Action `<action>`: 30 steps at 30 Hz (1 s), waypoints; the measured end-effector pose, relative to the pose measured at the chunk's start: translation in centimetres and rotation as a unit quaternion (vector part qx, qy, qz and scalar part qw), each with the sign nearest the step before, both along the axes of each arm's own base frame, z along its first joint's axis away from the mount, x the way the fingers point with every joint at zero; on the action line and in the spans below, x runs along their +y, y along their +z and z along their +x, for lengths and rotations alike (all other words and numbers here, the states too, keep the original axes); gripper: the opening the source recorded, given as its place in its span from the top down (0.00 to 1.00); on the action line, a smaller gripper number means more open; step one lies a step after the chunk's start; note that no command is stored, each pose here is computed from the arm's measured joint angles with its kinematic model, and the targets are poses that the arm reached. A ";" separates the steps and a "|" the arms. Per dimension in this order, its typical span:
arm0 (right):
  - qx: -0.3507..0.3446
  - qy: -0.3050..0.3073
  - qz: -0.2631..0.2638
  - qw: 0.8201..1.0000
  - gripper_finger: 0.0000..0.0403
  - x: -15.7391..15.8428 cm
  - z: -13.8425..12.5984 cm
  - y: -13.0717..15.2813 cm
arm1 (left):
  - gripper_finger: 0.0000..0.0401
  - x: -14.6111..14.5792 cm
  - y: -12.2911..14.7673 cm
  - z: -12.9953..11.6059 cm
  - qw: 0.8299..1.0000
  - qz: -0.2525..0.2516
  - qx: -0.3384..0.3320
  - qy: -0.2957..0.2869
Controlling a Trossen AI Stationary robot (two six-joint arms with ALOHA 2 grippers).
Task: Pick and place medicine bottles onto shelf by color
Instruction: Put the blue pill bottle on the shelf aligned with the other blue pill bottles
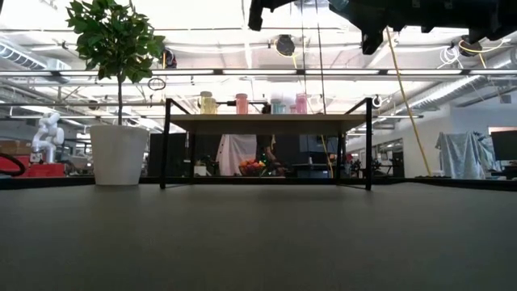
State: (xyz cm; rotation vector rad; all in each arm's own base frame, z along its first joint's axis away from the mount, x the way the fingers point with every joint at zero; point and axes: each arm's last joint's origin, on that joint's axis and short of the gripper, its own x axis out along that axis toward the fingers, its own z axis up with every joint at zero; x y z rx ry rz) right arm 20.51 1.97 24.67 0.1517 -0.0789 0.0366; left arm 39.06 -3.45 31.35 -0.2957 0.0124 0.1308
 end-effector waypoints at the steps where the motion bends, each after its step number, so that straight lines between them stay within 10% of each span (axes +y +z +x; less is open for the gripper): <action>1: 0.000 0.000 0.000 1.000 0.74 0.0 0.0 0.0 | 0.65 0.0 0.0 0.0 1.000 0.000 0.000 0.000; 30: 0.085 -0.126 0.045 0.987 0.66 -1.5 -0.6 -3.0 | 0.72 6.5 1.5 -2.5 0.992 0.030 0.074 0.094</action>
